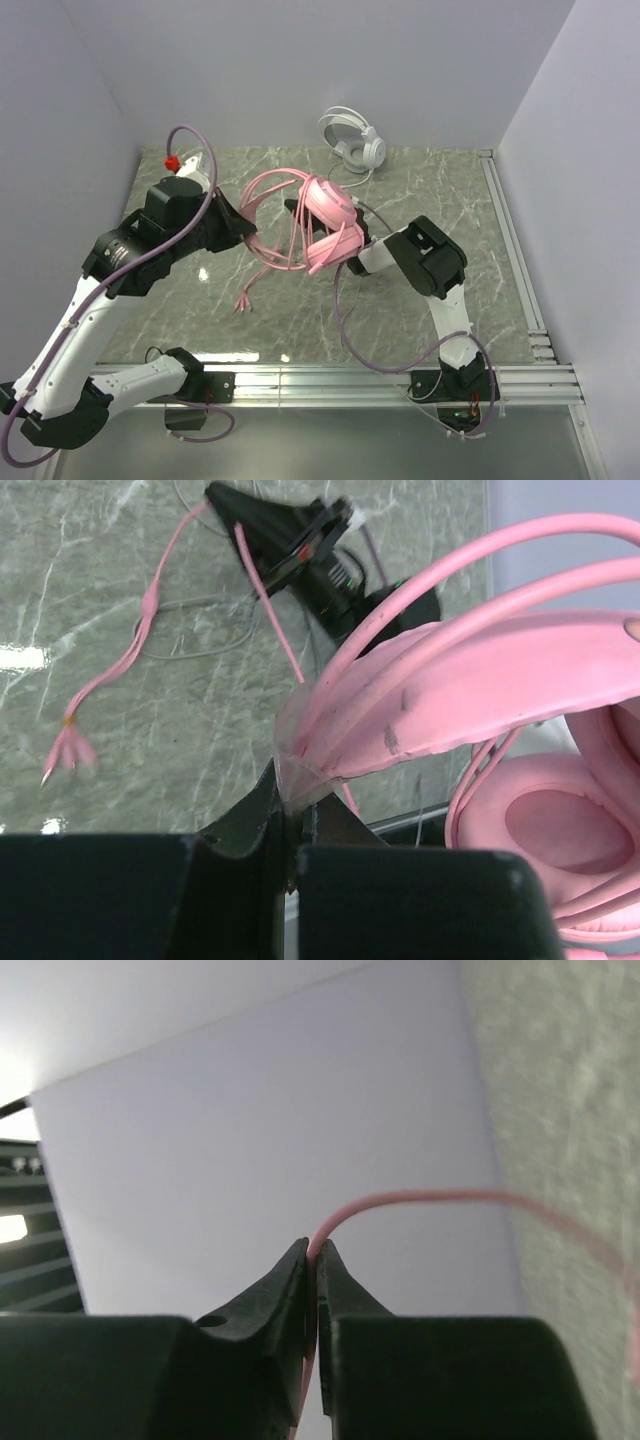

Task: Wrap the headphones
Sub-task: Wrap the headphone cable with the right arm

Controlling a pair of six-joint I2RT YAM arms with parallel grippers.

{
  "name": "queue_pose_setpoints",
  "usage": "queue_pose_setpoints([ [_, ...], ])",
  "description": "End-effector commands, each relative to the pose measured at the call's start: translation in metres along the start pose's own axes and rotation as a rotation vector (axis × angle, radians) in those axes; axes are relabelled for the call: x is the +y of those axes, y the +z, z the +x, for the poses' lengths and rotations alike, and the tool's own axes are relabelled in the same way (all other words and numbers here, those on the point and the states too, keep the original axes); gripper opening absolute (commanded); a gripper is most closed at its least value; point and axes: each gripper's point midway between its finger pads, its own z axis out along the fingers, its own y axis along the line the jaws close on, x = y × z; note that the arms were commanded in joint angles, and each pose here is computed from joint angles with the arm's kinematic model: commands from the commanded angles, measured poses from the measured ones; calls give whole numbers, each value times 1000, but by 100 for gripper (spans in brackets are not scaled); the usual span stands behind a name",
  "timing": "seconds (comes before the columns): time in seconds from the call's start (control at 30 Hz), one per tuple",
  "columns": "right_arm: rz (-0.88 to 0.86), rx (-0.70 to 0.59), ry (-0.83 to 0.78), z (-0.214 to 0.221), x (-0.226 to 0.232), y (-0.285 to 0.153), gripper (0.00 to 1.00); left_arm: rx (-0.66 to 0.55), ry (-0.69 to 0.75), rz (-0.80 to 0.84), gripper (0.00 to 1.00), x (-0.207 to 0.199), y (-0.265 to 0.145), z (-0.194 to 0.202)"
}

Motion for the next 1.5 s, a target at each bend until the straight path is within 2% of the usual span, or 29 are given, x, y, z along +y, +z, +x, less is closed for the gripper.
queue_pose_setpoints([
  [0.0, -199, 37, -76, -4, 63, 3, 10, 31, 69, 167, 0, -28, -10, 3],
  [0.33, -350, 57, -196, -12, 125, -13, 13, 78, 188, 124, 0, -3, 5, 25],
  [0.53, -449, 54, -333, -28, 178, -40, 10, 42, 279, 79, 0, 12, 12, 22],
  [0.63, -455, 52, -404, -28, 201, -53, 8, -40, 304, -24, 0, 31, 18, 8],
  [0.93, -340, -24, -544, -34, 214, -80, 6, -251, 256, -142, 0, 51, 23, -25],
  [0.97, -298, -34, -538, -39, 204, -82, 6, -298, 224, -159, 0, 52, 20, -34],
  [1.03, -272, -41, -557, -39, 201, -87, 6, -332, 214, -125, 0, 44, 18, -41],
  [1.33, -184, -98, -590, -56, 200, -106, 2, -377, 153, -39, 0, 19, -2, -58],
  [1.47, -180, -109, -599, -57, 201, -110, 2, -369, 184, 6, 0, 11, -6, -57],
])
